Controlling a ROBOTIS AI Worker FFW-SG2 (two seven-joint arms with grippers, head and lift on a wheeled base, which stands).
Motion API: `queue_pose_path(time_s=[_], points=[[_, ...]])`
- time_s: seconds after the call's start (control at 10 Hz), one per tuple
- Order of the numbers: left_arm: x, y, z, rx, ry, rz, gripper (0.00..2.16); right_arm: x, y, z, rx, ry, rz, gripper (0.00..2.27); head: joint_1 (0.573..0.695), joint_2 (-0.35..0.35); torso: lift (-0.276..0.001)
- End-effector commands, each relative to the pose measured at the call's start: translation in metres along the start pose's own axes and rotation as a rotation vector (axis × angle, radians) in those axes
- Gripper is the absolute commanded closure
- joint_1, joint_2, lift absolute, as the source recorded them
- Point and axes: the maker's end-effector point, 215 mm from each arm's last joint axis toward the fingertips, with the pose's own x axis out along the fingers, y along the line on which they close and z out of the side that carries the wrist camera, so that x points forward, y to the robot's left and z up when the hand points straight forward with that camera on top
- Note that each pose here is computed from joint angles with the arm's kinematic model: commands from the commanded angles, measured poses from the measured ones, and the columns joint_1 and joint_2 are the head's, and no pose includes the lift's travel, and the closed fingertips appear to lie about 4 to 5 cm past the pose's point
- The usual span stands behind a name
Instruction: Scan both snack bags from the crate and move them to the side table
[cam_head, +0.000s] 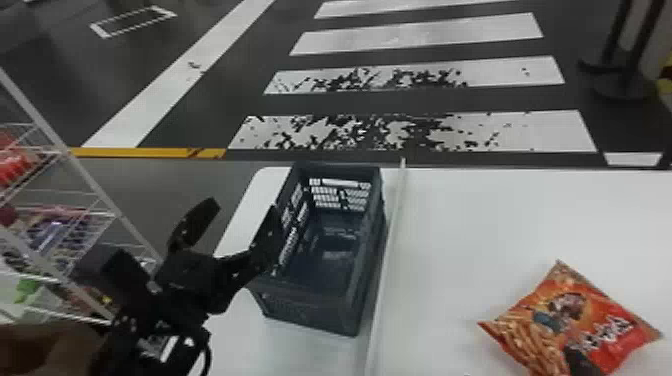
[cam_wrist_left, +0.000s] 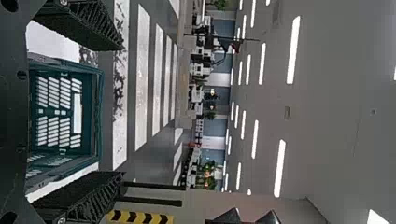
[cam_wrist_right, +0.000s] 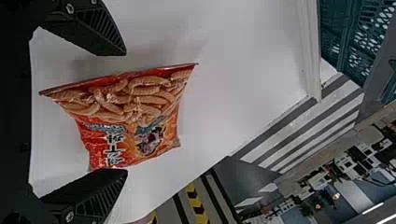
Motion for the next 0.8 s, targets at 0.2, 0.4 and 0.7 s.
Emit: queue_pose_path(time_s=[0.2,0.4,0.7], points=[[0.000,-0.001,-0.002,0.009,0.006,-0.018,0.04,0.032,0.011,0.033,-0.045,-0.033,-0.022,0.10,0.695,0.299,-0.095],[-0.001,-0.003,-0.005,0.008,0.011,-0.023,0.04,0.048,0.005,0.035,-0.040,-0.029,-0.020,0.10,0.695,0.299,-0.095],[-0.001,-0.009,-0.008,-0.001,0.015,-0.040,0.04,0.061,0.024,0.041,-0.061,-0.056,0.010,0.10,0.695,0.284,-0.095]])
